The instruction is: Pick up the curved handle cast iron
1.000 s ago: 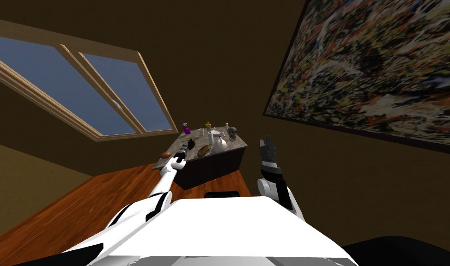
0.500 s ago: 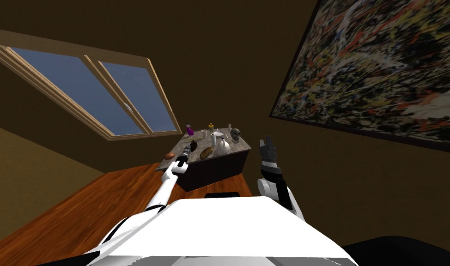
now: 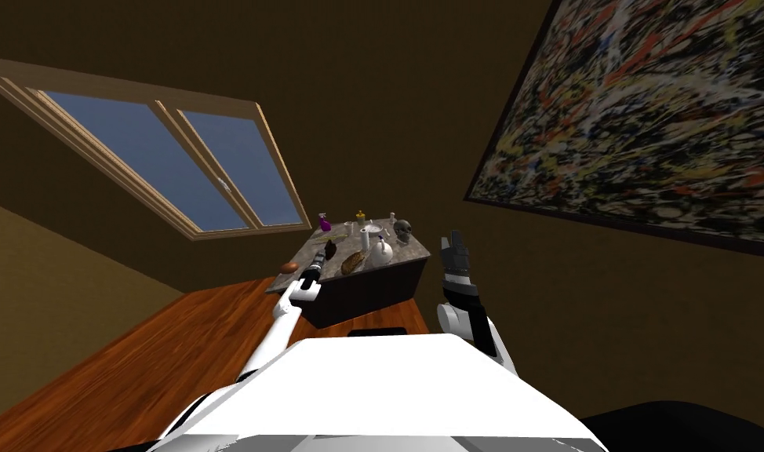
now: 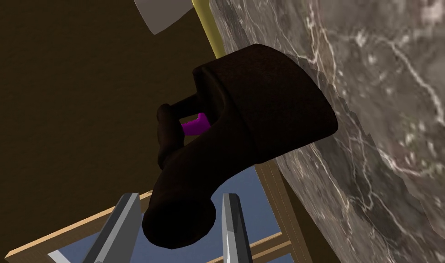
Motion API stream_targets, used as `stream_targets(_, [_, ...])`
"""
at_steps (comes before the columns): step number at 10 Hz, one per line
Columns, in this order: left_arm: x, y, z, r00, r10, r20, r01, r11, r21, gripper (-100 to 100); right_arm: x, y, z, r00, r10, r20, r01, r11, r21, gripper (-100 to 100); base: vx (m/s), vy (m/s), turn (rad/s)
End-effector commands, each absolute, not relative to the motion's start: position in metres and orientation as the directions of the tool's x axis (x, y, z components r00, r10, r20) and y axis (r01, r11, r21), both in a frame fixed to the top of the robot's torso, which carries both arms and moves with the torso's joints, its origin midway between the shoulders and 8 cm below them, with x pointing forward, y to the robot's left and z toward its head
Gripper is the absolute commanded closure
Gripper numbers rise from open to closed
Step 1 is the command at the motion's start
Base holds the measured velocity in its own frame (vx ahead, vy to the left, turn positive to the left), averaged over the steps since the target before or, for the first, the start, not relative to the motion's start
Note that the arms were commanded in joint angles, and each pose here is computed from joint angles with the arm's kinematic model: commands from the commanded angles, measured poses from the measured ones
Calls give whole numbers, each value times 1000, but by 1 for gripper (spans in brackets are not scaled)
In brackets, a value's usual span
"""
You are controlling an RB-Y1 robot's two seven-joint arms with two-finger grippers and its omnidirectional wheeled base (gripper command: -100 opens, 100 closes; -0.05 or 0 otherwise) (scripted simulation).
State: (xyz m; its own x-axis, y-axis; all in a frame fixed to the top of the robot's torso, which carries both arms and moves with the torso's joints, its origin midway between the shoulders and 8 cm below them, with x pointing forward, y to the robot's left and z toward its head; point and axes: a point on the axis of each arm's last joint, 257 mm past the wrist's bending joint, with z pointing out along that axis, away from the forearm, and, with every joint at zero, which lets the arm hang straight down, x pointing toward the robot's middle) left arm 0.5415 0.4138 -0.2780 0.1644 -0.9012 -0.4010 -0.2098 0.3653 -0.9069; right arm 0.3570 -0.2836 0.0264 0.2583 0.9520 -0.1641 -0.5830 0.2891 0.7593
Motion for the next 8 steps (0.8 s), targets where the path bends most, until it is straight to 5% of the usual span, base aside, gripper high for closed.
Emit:
stream_targets(1, [542, 414, -267, 168, -899, -404, -191, 373, -908, 100, 357, -284, 26, 258, 952, -164, -583, 289, 759, 0, -16, -4, -2])
stream_targets(8, [503, 366, -288, 108, -916, -385, -214, 357, -909, 100, 357, -284, 26, 258, 952, -164, -583, 289, 759, 0, 69, 24, 70])
